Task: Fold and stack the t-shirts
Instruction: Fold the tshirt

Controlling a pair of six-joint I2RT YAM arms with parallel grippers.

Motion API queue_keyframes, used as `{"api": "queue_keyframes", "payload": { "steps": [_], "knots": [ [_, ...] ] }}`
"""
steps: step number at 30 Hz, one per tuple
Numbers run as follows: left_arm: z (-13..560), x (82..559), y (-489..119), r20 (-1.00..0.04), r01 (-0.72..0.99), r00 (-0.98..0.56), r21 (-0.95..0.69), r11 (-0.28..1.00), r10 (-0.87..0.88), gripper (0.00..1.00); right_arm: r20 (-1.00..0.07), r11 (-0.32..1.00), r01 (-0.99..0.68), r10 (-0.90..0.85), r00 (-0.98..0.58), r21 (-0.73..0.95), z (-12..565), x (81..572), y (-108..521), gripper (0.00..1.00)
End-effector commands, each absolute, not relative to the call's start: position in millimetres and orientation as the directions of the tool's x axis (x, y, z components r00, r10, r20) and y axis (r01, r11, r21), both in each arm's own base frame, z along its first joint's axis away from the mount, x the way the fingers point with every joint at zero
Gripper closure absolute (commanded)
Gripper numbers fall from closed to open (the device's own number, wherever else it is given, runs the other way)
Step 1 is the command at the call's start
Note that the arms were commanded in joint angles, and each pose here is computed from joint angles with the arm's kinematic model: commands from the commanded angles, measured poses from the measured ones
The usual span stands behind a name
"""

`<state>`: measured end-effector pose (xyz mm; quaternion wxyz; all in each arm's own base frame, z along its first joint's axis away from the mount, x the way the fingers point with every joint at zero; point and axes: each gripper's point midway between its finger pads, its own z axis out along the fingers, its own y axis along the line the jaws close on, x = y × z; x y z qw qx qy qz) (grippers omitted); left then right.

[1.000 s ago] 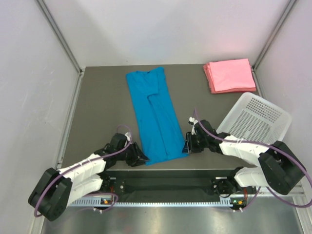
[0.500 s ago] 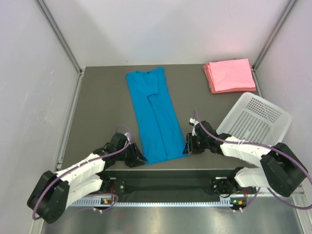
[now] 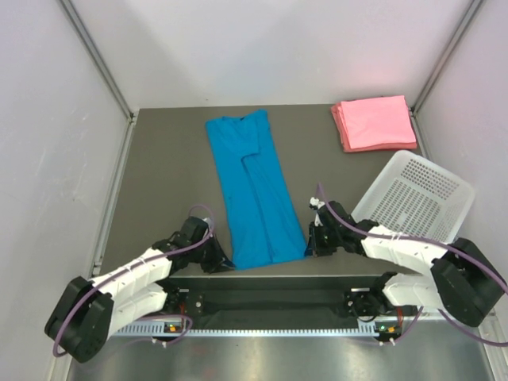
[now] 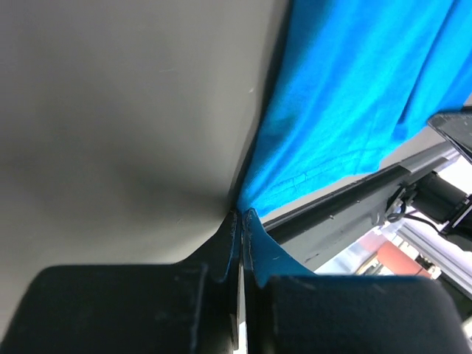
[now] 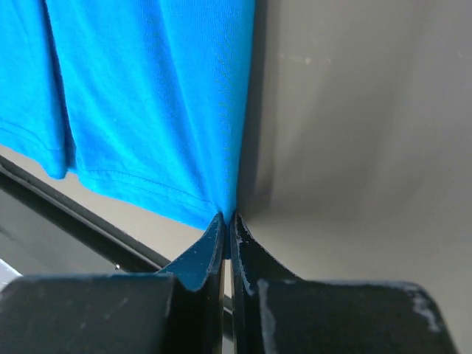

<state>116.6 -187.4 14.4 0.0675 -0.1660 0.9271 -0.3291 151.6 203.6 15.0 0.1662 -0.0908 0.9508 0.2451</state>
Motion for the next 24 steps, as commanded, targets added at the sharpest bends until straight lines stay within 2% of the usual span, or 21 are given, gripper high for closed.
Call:
{"api": "queue_keyframes", "payload": {
  "steps": [1, 16, 24],
  "knots": [
    [-4, 98, -161, -0.005, -0.309, -0.934, -0.496, 0.812, -0.358, 1.0, -0.329, 0.889, -0.249, -0.121, -0.937, 0.383, 11, 135, 188, 1.0],
    [27, 92, -182, 0.027, -0.297, -0.934, -0.618, 0.728, -0.357, 1.0, -0.37, 0.884, -0.256, -0.103, -0.923, 0.392, 32, 122, 199, 1.0],
    [36, 107, -188, 0.0, -0.258, -0.947, -0.601, 0.756, -0.322, 1.0, -0.4, 0.891, -0.275, -0.118, -0.909, 0.362, 47, 133, 204, 1.0]
  ]
}}
